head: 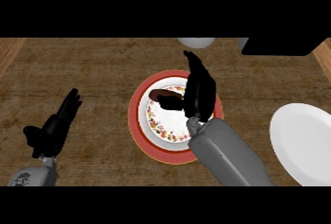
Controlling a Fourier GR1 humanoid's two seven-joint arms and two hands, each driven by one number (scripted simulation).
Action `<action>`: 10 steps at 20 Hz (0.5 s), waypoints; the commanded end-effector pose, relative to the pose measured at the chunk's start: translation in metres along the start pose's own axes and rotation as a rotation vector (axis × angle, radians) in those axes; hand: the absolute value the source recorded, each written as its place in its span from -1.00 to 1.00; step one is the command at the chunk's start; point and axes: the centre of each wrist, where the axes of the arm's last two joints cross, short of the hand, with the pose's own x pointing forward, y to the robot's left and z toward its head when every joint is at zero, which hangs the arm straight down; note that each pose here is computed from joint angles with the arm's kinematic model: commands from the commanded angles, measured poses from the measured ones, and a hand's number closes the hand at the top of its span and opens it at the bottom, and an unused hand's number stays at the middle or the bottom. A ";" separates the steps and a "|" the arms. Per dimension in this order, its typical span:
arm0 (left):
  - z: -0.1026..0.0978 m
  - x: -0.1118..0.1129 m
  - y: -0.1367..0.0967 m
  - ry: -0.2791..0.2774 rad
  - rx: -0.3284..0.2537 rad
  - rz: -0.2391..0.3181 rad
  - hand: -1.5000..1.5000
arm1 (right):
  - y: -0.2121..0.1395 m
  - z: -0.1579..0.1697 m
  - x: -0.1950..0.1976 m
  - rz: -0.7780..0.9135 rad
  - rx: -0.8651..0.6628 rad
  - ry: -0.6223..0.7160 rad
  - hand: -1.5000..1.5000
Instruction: Pick the sweet potato from the plate and place it in the plate
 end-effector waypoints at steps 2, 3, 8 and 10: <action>0.012 -0.002 -0.004 -0.015 0.016 0.003 0.00 | -0.020 0.006 -0.007 -0.246 -0.136 0.037 -1.00; 0.002 0.003 0.002 -0.003 0.015 -0.012 0.00 | -0.022 0.002 -0.021 -0.278 -0.182 0.043 -1.00; 0.015 -0.012 0.008 -0.004 0.028 -0.013 0.00 | -0.057 0.021 -0.053 -0.456 -0.187 0.074 -1.00; 0.005 -0.007 0.003 -0.001 0.031 0.002 0.00 | -0.082 0.020 -0.081 -0.469 -0.184 0.036 -1.00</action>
